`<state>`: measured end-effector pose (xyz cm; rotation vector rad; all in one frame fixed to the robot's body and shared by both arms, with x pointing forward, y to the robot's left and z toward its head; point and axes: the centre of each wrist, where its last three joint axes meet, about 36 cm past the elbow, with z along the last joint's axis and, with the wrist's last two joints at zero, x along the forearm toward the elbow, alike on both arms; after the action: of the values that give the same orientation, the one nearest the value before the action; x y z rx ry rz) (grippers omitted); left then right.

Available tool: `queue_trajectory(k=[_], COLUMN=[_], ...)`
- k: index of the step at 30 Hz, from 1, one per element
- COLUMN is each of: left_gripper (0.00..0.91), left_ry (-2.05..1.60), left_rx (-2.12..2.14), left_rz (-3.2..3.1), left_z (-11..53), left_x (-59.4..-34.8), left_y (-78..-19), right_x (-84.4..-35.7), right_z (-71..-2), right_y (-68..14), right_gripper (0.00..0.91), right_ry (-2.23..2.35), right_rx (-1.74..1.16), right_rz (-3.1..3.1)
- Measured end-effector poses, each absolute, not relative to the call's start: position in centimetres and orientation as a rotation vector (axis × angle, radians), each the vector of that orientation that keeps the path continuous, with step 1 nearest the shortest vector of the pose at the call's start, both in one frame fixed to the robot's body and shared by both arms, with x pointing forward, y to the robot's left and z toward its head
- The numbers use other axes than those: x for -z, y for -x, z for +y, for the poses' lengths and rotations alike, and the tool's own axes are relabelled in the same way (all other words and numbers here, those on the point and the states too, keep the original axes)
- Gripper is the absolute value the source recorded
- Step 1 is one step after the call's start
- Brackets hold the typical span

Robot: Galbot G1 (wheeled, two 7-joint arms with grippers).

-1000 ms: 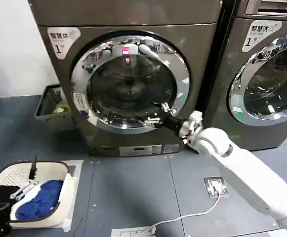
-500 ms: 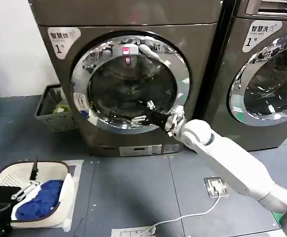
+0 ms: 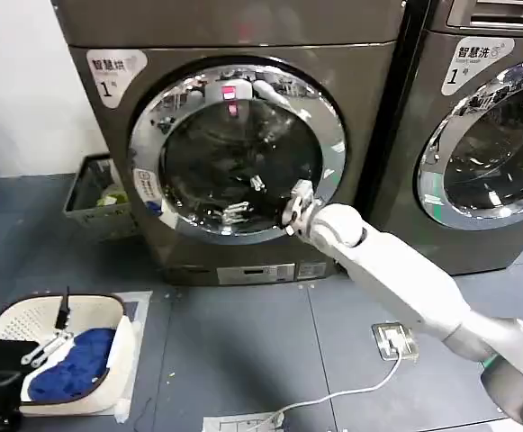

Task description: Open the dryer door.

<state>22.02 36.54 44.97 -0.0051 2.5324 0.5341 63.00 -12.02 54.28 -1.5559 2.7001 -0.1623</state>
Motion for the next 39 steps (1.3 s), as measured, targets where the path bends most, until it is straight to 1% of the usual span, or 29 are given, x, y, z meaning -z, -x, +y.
queue_trajectory(k=[39], left_gripper=[0.907], left_ry=[0.002], left_rx=[-0.528], left_rz=[2.530], left_z=[36.3], left_x=[-44.8], left_y=[-22.1], right_x=[-54.8], right_z=[-3.9], right_y=[-65.4], right_gripper=[0.907], right_ry=[1.743], right_rx=[0.163], right_rz=[2.615])
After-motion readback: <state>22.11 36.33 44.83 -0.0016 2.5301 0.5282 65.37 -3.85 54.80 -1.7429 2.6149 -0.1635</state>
